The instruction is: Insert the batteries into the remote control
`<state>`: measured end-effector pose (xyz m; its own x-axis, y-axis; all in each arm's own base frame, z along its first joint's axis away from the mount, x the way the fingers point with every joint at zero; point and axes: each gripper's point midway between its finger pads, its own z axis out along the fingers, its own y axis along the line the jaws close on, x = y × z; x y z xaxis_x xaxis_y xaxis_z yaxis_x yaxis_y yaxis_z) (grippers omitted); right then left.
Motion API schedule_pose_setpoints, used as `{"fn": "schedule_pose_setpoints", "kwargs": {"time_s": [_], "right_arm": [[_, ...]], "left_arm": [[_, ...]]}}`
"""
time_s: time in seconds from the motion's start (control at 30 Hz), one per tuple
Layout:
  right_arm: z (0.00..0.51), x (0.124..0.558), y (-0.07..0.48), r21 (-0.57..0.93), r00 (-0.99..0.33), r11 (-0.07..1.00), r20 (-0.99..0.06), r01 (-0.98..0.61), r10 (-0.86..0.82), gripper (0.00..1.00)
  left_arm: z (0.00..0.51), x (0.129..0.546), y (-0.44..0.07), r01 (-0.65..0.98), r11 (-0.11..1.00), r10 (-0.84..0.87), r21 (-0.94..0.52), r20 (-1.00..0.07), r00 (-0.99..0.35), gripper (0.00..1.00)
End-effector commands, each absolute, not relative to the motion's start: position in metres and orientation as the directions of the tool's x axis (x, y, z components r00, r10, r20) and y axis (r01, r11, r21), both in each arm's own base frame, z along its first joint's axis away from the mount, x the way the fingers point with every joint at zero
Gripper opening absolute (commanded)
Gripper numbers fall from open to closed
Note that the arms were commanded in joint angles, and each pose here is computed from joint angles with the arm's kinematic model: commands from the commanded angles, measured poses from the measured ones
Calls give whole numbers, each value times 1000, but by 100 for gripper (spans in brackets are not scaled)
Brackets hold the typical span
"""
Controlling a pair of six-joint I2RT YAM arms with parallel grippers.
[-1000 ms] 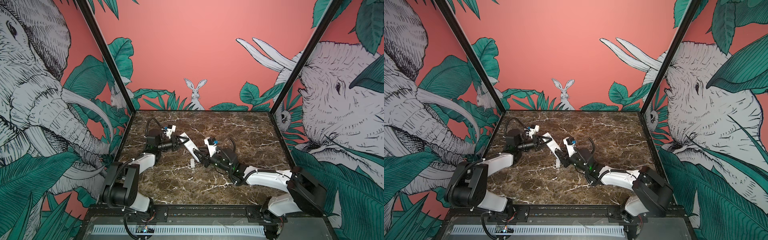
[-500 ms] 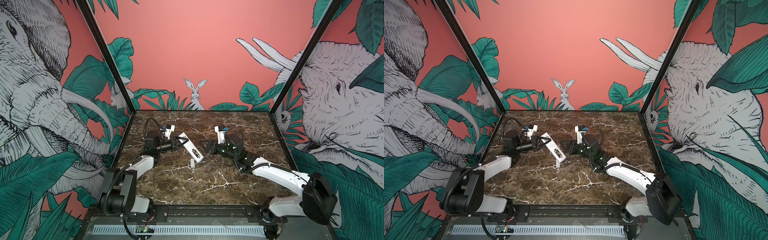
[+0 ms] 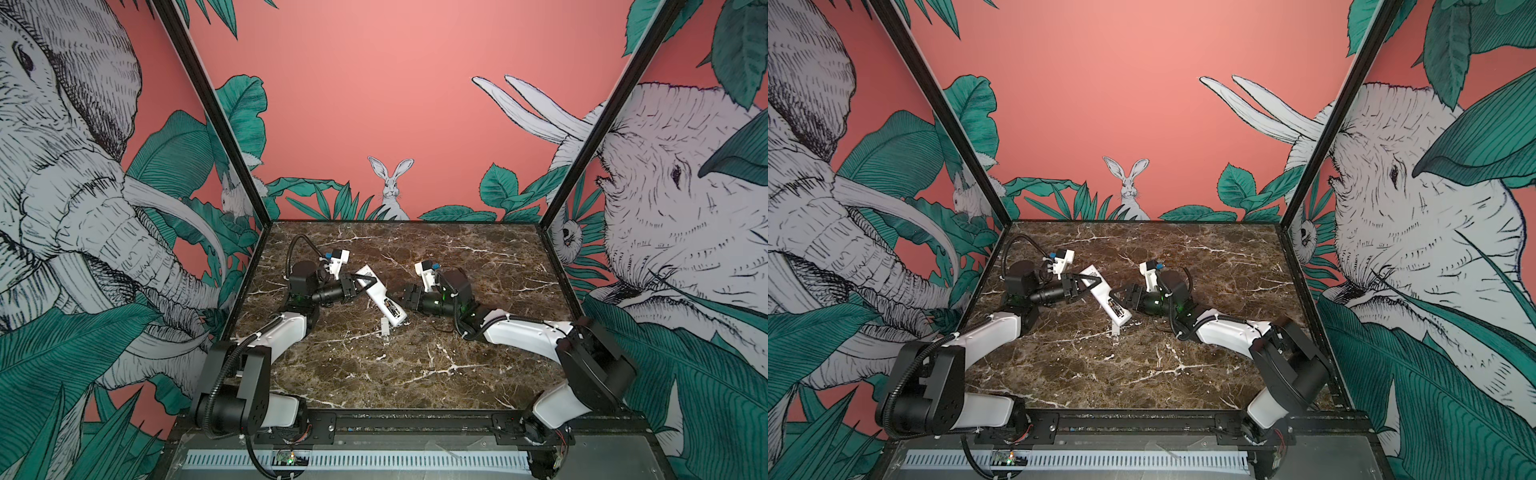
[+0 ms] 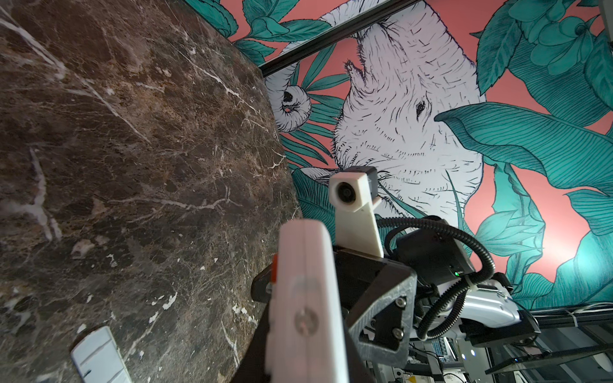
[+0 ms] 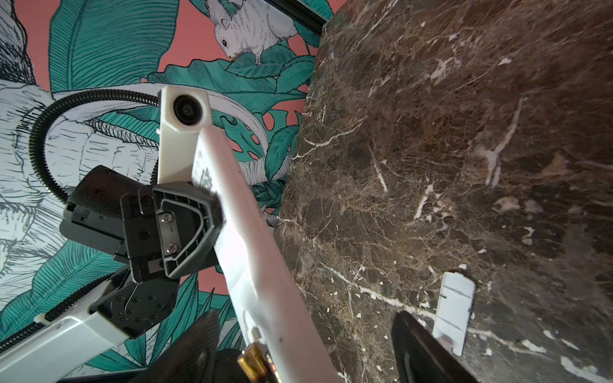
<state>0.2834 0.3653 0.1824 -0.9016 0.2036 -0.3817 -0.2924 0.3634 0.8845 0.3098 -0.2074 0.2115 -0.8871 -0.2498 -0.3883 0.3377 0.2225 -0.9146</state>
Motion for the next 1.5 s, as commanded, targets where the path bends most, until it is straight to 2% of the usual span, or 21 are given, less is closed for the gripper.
{"fn": "schedule_pose_setpoints", "kwargs": {"time_s": [0.0, 0.57, 0.9, 1.07, 1.47], "right_arm": [[202, 282, 373, 909, -895, 264, -385, -324, 225, 79], [177, 276, 382, 927, -910, 218, -351, -305, 222, 69], [164, 272, 383, 922, -910, 232, -358, -309, 212, 66], [155, 271, 381, 921, -911, 250, -354, -300, 211, 60], [140, 260, 387, 905, -894, 201, -411, -375, 181, 53]], "left_arm": [[224, 305, -206, 386, 213, -246, -898, -431, -868, 0], [222, 308, -206, 370, 211, -249, -905, -416, -875, 0], [222, 310, -207, 359, 196, -250, -913, -401, -881, 0], [224, 311, -208, 361, 189, -251, -913, -400, -881, 0], [232, 316, -208, 350, 158, -258, -923, -381, -888, 0]]}}
